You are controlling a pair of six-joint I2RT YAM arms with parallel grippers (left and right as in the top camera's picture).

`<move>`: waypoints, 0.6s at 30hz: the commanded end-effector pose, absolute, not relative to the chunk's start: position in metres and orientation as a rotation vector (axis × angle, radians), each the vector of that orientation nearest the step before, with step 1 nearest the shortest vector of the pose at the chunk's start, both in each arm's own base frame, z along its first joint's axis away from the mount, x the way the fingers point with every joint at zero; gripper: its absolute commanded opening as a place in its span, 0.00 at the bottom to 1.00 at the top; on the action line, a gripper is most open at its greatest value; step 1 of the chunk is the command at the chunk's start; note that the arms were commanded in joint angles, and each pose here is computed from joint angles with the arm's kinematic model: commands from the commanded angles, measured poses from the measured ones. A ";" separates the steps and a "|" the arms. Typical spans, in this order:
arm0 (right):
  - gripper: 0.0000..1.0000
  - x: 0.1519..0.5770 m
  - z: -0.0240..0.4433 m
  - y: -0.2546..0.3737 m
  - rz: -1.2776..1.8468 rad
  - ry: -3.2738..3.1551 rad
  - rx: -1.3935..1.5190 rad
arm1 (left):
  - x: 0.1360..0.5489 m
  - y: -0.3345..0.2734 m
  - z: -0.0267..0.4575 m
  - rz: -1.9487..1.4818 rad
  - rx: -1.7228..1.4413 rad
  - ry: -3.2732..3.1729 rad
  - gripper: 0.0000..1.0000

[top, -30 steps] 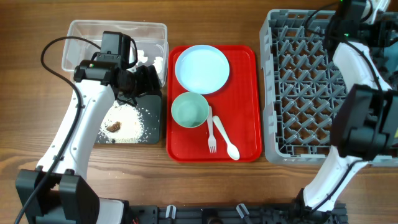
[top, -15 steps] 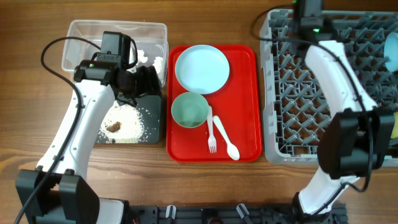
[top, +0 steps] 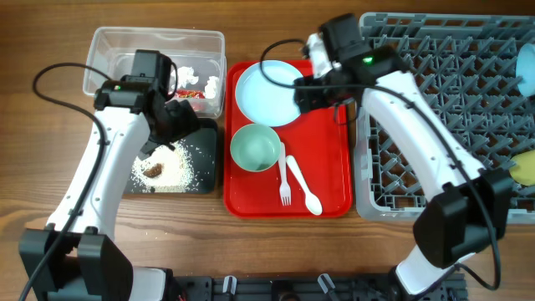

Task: Sort waste into correct bins and load items into the dishwasher rack
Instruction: 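Reach the right gripper to the green bowl and grasp its rim, then carry the green bowl with the right gripper into the dish rack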

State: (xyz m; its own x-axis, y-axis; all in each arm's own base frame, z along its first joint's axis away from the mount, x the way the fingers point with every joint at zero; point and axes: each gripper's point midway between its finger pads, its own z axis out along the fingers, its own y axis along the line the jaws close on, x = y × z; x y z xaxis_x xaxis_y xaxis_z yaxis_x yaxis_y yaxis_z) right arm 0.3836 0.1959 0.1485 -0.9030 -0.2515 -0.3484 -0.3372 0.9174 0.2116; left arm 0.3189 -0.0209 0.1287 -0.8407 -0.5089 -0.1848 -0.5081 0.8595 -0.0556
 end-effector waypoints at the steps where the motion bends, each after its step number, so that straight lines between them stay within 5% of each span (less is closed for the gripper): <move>1: 0.72 0.360 0.119 0.226 0.470 2.882 -0.464 | 0.319 -0.001 0.133 0.052 -0.932 2.767 0.96; 9: 0.64 0.330 0.062 0.254 0.416 3.069 -0.473 | 0.320 0.004 0.133 0.055 -0.952 2.757 1.00; 16: 0.46 0.328 0.032 0.249 0.286 3.143 -0.367 | 0.320 0.004 0.133 0.054 -0.951 2.757 1.00; 18: 0.32 0.331 0.030 0.252 0.293 3.131 -0.363 | 0.320 0.004 0.133 0.054 -0.951 2.757 1.00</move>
